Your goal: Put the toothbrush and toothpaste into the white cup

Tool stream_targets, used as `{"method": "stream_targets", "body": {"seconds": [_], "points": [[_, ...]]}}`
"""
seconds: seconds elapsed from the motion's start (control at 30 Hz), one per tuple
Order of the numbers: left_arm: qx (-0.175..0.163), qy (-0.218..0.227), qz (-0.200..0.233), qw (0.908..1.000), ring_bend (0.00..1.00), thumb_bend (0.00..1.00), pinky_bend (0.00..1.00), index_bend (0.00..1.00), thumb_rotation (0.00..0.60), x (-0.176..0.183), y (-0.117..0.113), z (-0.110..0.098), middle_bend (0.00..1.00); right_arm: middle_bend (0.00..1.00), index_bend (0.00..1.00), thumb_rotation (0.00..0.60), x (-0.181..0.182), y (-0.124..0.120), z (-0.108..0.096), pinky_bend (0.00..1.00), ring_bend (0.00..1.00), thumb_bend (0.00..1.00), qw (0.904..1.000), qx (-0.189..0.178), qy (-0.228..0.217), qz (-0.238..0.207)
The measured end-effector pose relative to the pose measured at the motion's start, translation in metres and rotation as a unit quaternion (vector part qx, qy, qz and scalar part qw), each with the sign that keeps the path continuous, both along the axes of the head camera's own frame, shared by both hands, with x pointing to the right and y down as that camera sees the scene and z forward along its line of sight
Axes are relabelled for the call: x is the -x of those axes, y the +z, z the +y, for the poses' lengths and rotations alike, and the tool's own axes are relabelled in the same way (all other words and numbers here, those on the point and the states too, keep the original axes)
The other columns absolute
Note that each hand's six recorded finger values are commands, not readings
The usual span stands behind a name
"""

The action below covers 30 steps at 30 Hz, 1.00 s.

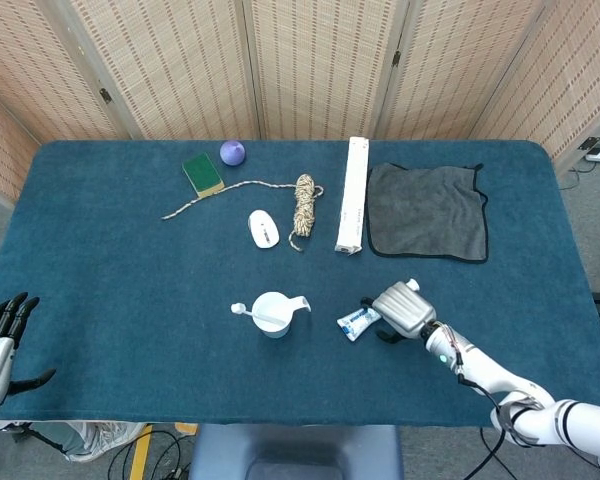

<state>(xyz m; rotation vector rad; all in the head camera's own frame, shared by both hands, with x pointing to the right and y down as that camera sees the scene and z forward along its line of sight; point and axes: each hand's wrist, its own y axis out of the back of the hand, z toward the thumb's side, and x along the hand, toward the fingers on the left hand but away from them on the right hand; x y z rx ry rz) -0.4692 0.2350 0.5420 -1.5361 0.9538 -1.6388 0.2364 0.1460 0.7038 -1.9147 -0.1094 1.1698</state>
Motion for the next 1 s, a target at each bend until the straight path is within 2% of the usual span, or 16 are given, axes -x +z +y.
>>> {"method": "stream_targets", "body": {"seconds": [0.23, 0.57, 1.0], "points": [[-0.002, -0.004, -0.001, 1.0000, 0.11, 0.12, 0.37, 0.09, 0.600, 0.003, -0.001, 0.000, 0.06, 0.96, 0.35, 0.600, 0.008, 0.010, -0.002, 1.00, 1.00, 0.28, 0.9999, -0.013, -0.010, 0.005], [-0.001, -0.007, -0.003, 1.0000, 0.11, 0.12, 0.37, 0.09, 0.600, 0.005, -0.002, 0.000, 0.06, 0.95, 0.35, 0.600, 0.017, 0.009, -0.007, 1.00, 1.00, 0.28, 0.9998, -0.018, -0.003, -0.013], [0.002, -0.007, -0.004, 1.0000, 0.10, 0.12, 0.37, 0.09, 0.600, 0.006, -0.001, 0.001, 0.06, 0.95, 0.37, 0.600, 0.015, 0.022, -0.002, 1.00, 1.00, 0.28, 1.0000, -0.003, -0.005, 0.008]]}}
